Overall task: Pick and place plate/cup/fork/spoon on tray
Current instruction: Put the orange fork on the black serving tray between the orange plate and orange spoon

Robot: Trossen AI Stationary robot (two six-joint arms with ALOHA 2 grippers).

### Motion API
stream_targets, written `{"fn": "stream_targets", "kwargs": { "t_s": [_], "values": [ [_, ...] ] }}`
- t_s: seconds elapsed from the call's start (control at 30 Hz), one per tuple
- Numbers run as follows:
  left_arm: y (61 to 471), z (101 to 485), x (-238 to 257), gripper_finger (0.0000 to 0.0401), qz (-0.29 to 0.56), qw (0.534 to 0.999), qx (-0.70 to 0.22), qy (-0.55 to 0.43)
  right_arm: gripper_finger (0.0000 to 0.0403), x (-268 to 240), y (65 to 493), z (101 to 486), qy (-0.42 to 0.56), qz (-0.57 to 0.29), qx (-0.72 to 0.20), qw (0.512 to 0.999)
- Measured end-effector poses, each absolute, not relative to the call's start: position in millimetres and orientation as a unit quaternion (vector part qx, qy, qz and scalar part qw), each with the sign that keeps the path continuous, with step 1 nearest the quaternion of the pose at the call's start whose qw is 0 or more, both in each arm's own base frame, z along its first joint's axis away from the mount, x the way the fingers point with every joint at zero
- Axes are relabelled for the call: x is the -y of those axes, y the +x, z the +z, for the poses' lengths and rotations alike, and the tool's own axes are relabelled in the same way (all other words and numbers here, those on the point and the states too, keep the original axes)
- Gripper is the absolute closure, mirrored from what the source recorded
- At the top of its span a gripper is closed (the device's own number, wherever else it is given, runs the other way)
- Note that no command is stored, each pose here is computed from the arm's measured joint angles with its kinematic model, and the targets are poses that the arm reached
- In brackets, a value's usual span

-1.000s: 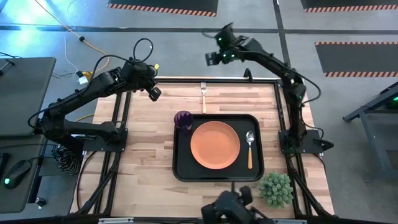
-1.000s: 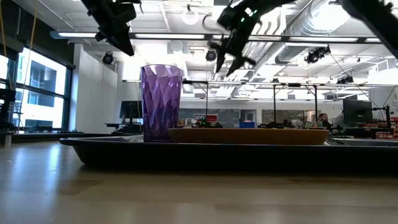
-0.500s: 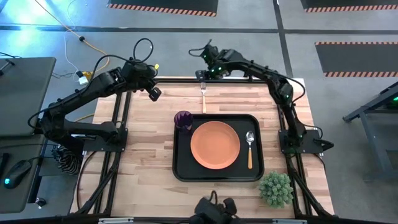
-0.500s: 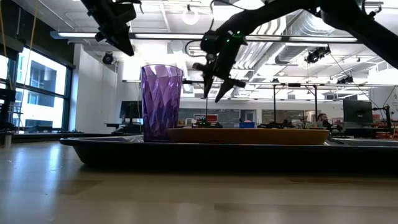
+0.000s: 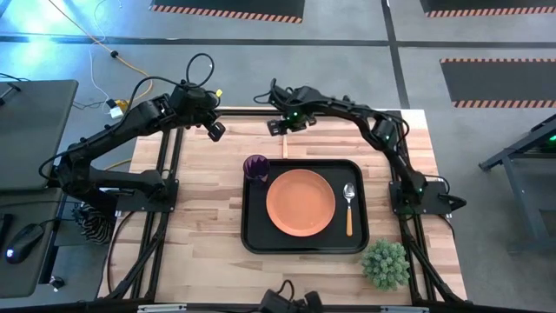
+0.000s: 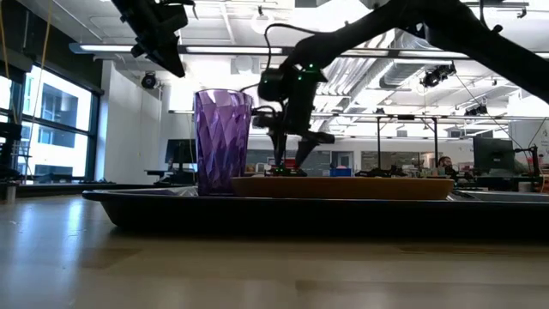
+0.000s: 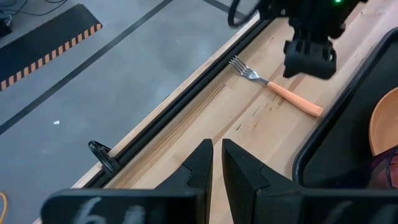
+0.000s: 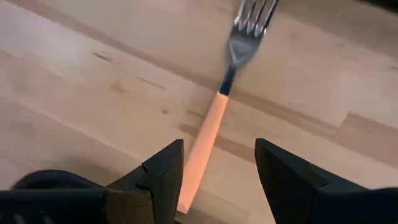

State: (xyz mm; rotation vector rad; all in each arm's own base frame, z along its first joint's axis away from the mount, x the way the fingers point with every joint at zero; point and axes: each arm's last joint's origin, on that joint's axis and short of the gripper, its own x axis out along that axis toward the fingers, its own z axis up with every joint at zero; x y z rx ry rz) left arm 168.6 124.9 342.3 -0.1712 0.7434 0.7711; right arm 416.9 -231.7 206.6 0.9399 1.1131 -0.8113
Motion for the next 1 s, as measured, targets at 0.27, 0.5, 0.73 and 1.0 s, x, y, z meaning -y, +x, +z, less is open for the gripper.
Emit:
{"fn": "stream_targets", "kwargs": {
  "t_s": [0.27, 0.5, 0.73, 1.0],
  "values": [
    [168.7, 342.3, -124.9, 0.0378, 0.367, 0.856, -0.354, -0.081, 0.0213, 227.3, 427.2, 175.9, 0.406, -0.366, -0.518, 0.658],
    [168.7, 342.1, -124.9, 0.0378, 0.367, 0.856, -0.354, -0.082, 0.0213, 226.3, 431.2, 157.9, 0.401, -0.369, -0.531, 0.649],
    [168.7, 342.1, -124.9, 0.0378, 0.367, 0.856, -0.354, -0.082, 0.0213, 225.8, 435.8, 146.8, 0.400, -0.368, -0.531, 0.650],
    [168.7, 342.1, -124.9, 0.0378, 0.367, 0.856, -0.354, -0.082, 0.0222, 224.5, 436.6, 146.1, 0.396, -0.372, -0.531, 0.651]
  ]
}}
